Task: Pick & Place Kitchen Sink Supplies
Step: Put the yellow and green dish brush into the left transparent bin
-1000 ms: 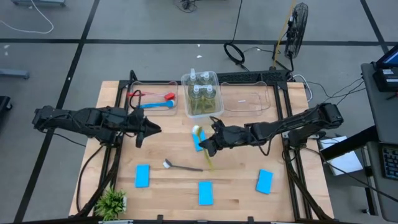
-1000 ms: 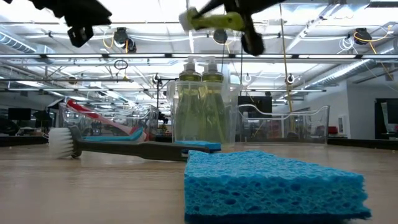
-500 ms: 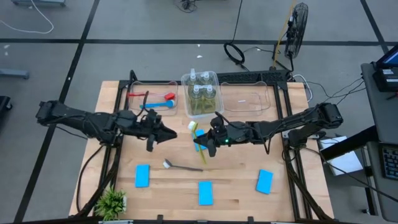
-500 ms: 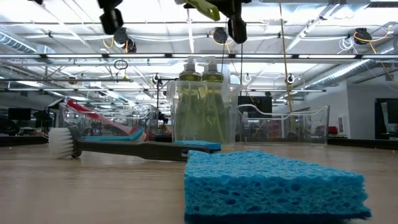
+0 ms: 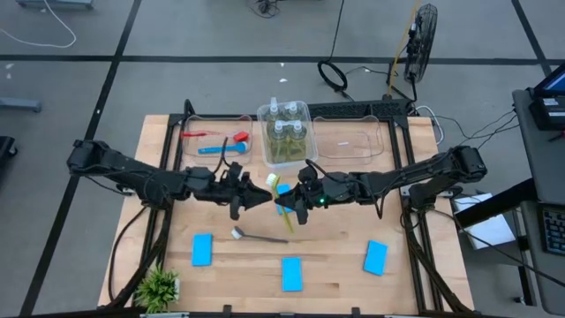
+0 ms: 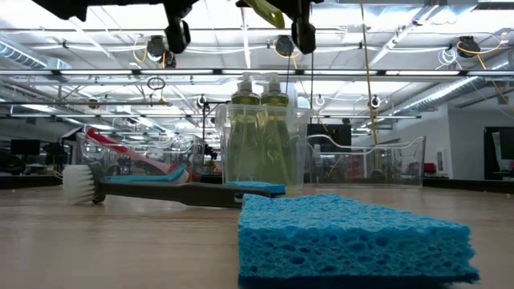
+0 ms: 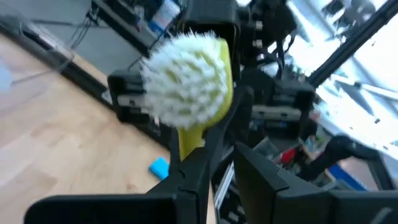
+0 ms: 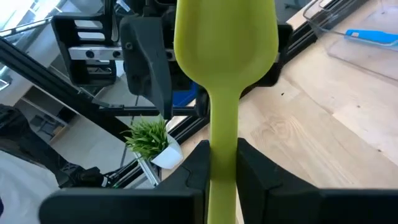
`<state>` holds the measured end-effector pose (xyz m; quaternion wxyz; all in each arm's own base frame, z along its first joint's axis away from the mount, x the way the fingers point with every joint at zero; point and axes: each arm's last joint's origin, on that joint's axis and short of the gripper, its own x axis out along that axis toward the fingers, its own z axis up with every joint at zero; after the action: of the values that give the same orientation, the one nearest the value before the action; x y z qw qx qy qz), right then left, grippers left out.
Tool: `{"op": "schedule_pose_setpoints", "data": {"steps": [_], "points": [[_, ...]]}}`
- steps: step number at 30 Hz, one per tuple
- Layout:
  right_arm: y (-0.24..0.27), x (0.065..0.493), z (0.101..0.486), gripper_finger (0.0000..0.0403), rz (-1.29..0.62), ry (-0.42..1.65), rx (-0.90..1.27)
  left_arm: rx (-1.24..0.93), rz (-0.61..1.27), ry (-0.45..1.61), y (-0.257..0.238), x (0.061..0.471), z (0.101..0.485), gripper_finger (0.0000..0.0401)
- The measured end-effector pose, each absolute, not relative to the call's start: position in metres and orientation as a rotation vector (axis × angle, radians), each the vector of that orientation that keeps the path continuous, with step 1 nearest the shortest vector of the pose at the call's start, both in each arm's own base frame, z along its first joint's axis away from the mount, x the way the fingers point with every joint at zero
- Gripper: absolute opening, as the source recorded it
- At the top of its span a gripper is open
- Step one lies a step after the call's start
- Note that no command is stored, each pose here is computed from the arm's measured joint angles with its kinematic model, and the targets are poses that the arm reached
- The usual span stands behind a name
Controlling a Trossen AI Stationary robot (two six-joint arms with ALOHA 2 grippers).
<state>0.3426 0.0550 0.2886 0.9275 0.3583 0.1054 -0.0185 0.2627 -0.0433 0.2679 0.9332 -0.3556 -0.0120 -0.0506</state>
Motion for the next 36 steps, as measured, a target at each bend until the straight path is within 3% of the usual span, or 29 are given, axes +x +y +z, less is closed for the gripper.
{"op": "schedule_pose_setpoints", "data": {"steps": [16, 22, 27, 31, 36], "points": [[0.055, 0.342, 0.288, 0.0038, -0.02, 0.232, 0.72, -0.75, -0.087, -0.014, -0.048, 0.29, 0.265, 0.0074], [0.056, 0.343, 0.286, 0.0038, -0.016, 0.241, 0.71, -0.753, -0.123, 0.098, -0.049, 0.279, 0.269, 0.0074], [0.056, 0.342, 0.29, 0.0038, -0.008, 0.217, 0.713, -0.735, -0.016, 0.252, -0.045, 0.252, 0.272, 0.0074], [0.056, 0.343, 0.291, 0.0038, 0.0, 0.208, 0.715, -0.718, 0.097, 0.152, -0.044, 0.244, 0.282, 0.0074], [0.057, 0.343, 0.294, 0.0038, 0.027, 0.19, 0.716, -0.719, 0.094, 0.112, -0.042, 0.253, 0.28, 0.0074]]}}
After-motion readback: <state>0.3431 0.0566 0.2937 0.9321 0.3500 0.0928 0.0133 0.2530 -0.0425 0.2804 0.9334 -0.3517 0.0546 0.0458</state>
